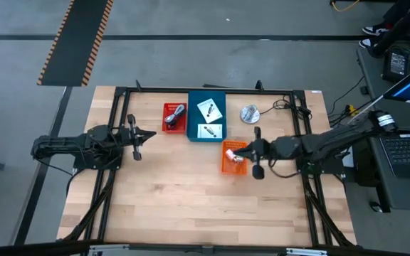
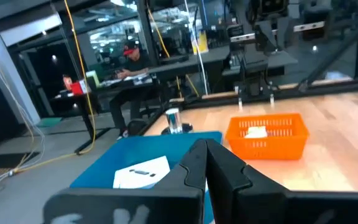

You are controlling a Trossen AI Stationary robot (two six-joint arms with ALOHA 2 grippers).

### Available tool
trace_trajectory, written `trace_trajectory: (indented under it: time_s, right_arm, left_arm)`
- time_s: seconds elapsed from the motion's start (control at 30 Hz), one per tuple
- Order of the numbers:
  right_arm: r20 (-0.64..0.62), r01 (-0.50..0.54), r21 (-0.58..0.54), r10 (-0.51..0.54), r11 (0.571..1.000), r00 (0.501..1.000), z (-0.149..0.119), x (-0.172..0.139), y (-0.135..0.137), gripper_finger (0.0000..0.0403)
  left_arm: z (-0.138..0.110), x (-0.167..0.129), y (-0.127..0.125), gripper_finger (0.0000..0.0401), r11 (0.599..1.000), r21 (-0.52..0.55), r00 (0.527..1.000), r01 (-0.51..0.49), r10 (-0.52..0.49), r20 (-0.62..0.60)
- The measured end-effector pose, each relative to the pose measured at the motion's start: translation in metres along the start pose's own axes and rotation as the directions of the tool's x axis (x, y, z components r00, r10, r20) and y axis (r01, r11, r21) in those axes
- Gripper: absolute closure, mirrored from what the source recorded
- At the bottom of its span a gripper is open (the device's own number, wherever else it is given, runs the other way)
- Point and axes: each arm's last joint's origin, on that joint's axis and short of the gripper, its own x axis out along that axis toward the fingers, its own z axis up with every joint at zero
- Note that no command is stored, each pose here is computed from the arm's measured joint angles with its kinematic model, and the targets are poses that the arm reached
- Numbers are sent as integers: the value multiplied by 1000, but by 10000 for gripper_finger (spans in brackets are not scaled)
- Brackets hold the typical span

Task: Pick and place items into bin
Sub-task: Return to Home Position

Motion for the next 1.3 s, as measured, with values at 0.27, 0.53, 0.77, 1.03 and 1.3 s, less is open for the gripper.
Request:
trace_trajectory:
  time_s: [0.27,0.53,0.77,1.03,1.3]
  right_arm:
    - [62,15,-61,-11,998,998,17,-33,-23,403]
    - [66,23,-68,-18,997,998,15,-63,-32,403]
    - [104,16,-105,-5,994,995,-33,-70,-38,403]
    - [236,52,-68,-35,996,971,-67,-94,-50,403]
    - [307,-31,-72,51,997,950,-81,-107,-51,403]
  left_arm:
    - [-4,-1,1,399,1000,-12,999,-18,17,-39]
    - [-10,2,-3,399,999,-21,1000,28,-28,15]
    - [-11,2,-3,398,998,-51,1000,25,-25,10]
    - [-11,2,-3,398,995,-95,1000,26,-25,10]
    - [-11,2,-3,397,996,-91,1000,26,-25,10]
